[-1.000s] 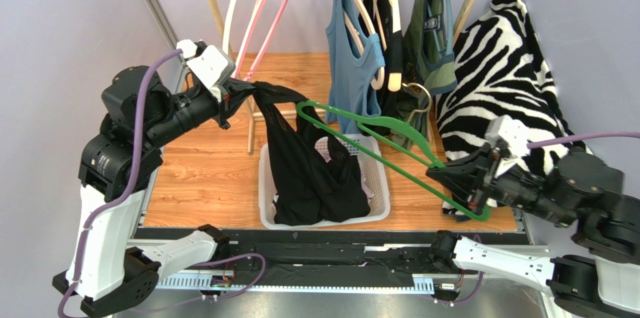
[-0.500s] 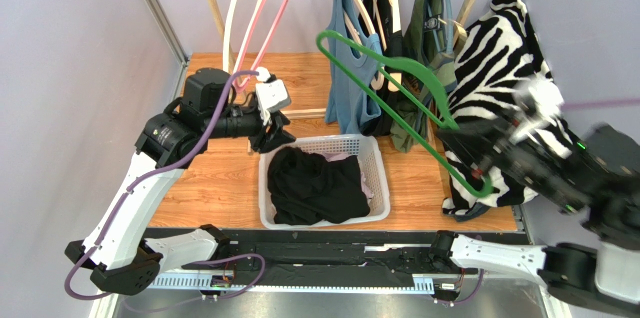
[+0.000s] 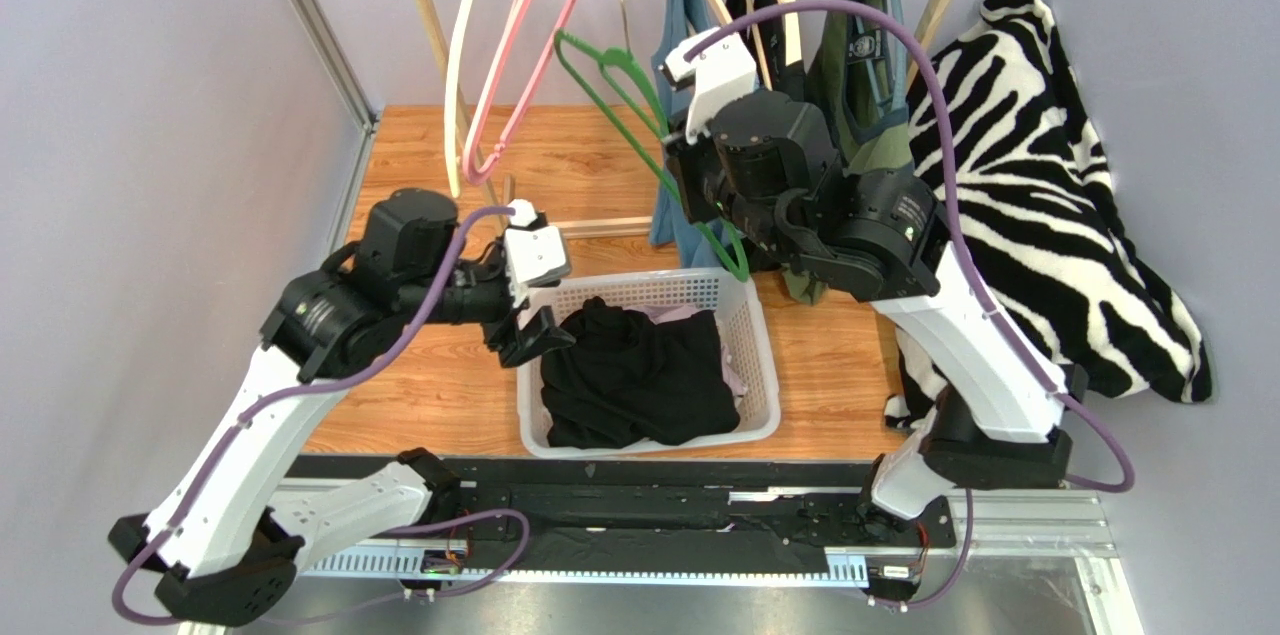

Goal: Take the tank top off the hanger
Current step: Hang the tank top on the hanger, then place the hanger at the clothesline.

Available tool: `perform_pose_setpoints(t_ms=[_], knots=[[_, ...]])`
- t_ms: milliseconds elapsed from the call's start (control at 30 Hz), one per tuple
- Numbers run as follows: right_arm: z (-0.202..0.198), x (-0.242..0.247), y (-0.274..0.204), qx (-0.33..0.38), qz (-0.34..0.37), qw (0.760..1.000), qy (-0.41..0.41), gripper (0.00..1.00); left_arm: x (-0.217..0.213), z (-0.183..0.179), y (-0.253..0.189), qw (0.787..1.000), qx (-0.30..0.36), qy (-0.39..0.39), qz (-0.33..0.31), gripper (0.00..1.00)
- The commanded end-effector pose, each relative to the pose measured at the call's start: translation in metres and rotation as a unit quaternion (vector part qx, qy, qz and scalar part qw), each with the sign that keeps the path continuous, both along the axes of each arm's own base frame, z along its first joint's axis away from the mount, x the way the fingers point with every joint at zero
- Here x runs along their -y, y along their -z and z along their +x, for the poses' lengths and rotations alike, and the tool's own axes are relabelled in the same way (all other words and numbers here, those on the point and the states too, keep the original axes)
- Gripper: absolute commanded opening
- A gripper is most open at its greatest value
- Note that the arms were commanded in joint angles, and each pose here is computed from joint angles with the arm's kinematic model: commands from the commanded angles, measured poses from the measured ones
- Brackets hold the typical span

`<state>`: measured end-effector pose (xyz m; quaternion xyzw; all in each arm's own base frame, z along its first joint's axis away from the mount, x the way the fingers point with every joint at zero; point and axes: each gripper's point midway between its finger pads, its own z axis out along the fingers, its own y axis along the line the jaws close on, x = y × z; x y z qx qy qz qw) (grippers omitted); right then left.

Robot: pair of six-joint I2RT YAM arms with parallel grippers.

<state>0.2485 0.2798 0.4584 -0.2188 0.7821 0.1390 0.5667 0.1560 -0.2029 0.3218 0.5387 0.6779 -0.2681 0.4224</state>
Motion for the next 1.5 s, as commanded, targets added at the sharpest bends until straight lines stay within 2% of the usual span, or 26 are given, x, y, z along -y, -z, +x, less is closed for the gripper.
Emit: perform_pose_setpoints(t_ms=[0, 433, 733, 1100, 1467], knots=[[0.016, 0.023, -0.061, 0.077, 0.049, 0.994, 0.066, 0.0, -0.017, -0.017, -0.015, 0.999, 0.039, 0.005, -0.004, 0.8], [0.065, 0.004, -0.064, 0.138, -0.004, 0.983, 0.123, 0.0, -0.035, -0.04, -0.01, 0.999, 0.038, 0.014, -0.006, 0.82], [0.108, -0.008, -0.093, 0.206, 0.021, 0.967, 0.147, 0.0, -0.034, -0.041, -0.013, 0.999, 0.048, 0.02, -0.01, 0.83], [0.164, -0.027, -0.066, 0.2, 0.03, 0.97, 0.135, 0.0, -0.042, -0.045, -0.018, 0.998, 0.063, 0.015, -0.009, 0.84], [0.185, -0.029, -0.036, 0.174, 0.021, 0.975, 0.14, 0.0, -0.041, -0.049, -0.016, 0.998, 0.058, 0.022, -0.012, 0.84]])
